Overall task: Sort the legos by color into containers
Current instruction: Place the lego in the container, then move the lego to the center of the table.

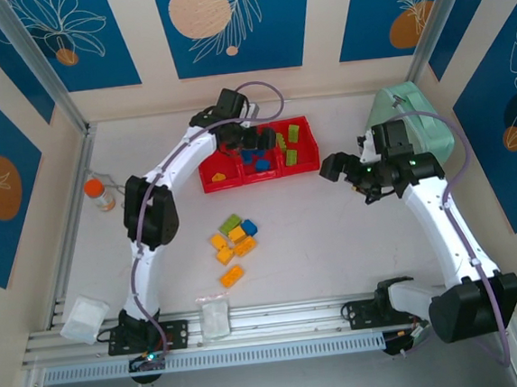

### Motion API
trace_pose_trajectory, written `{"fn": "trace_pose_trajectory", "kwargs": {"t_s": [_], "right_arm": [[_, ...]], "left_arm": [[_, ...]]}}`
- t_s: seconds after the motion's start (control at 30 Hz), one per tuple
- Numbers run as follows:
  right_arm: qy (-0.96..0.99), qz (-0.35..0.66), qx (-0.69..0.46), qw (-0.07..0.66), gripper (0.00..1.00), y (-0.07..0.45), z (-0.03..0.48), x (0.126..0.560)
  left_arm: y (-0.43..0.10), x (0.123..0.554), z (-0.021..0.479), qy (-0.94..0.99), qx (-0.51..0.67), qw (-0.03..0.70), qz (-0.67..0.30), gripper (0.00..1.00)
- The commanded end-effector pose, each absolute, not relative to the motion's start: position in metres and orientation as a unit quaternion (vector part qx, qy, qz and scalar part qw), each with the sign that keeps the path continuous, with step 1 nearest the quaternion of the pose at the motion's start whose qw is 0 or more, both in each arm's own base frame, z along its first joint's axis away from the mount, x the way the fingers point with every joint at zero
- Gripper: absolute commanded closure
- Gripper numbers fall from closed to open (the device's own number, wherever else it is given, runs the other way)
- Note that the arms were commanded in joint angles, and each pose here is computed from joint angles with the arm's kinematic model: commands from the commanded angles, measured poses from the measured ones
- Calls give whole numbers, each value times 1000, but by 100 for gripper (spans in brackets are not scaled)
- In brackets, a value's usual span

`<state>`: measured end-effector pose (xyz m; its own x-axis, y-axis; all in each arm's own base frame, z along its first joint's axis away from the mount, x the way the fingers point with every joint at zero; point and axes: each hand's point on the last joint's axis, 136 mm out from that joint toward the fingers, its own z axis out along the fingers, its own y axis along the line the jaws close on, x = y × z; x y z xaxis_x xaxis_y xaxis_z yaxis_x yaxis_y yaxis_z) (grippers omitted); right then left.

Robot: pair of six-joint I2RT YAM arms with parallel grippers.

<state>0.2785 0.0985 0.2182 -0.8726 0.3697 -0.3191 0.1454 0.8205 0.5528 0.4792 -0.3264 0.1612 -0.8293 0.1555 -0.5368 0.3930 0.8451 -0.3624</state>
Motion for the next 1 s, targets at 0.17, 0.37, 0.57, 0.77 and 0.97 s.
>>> {"fn": "trace_pose_trajectory", "kwargs": {"t_s": [0.17, 0.37, 0.57, 0.77, 0.97], "right_arm": [[934, 300, 104, 163, 0, 129, 209, 277], [945, 314, 28, 87, 0, 191, 182, 279], [963, 252, -91, -8, 1, 274, 128, 273], [975, 165, -143, -36, 4, 308, 88, 279], [981, 89, -167, -52, 6, 312, 60, 278]], "left_arm": [[-292, 411, 151, 939, 150, 199, -237, 1], [-244, 353, 131, 952, 124, 194, -201, 1], [-209, 309, 137, 949, 88, 225, -203, 1], [-152, 269, 160, 949, 46, 273, -151, 1], [-104, 242, 176, 944, -19, 301, -134, 1]]}}
